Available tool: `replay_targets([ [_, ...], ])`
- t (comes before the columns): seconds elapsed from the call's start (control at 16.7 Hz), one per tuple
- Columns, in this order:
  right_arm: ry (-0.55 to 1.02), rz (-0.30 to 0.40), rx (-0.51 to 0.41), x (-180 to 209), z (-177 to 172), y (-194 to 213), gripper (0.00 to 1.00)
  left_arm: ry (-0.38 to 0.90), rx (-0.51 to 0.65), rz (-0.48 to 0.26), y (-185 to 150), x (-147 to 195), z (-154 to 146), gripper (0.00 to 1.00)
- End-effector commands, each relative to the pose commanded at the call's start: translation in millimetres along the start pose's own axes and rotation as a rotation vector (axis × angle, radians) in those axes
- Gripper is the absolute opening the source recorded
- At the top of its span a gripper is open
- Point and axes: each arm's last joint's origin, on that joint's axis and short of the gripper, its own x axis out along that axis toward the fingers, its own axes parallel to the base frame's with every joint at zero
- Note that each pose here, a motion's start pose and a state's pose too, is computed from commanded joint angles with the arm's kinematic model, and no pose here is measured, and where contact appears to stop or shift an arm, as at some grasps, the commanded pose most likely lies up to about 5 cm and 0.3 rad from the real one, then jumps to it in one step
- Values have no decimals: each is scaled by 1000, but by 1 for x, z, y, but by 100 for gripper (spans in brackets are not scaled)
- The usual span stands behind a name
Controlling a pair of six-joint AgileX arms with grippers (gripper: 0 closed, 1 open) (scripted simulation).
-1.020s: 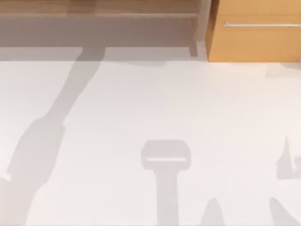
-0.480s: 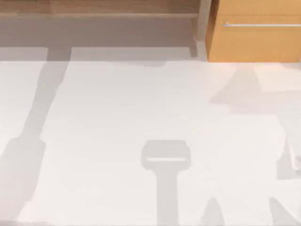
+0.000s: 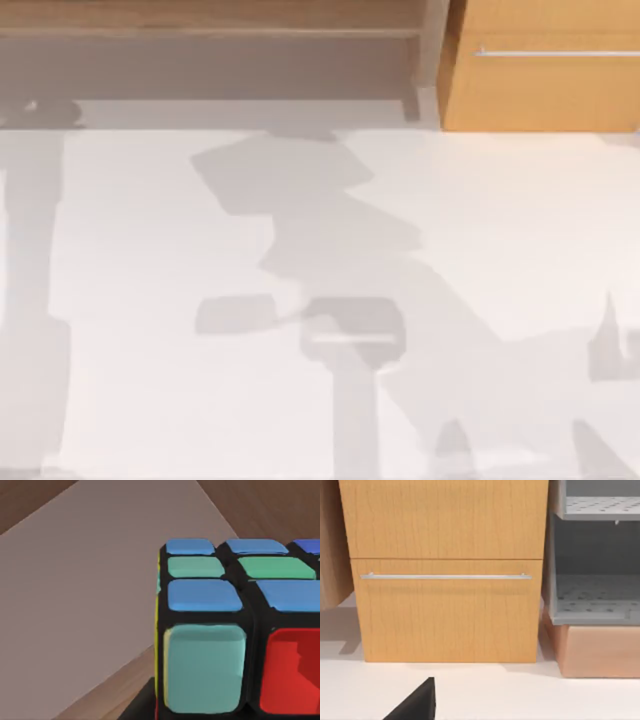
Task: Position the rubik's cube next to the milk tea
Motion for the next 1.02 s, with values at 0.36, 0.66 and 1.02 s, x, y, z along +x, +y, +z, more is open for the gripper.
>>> replay_targets([
  [0.36,0,0,0,0,0,0,100,-416,-1130,-107,-13,5,106,0],
  [0.66,0,0,0,0,0,0,100,-731,-1968,-509,-9,-7,191,0],
  [1.02,0,0,0,0,0,0,100,-920,-2604,-1207,4,-34,263,0],
])
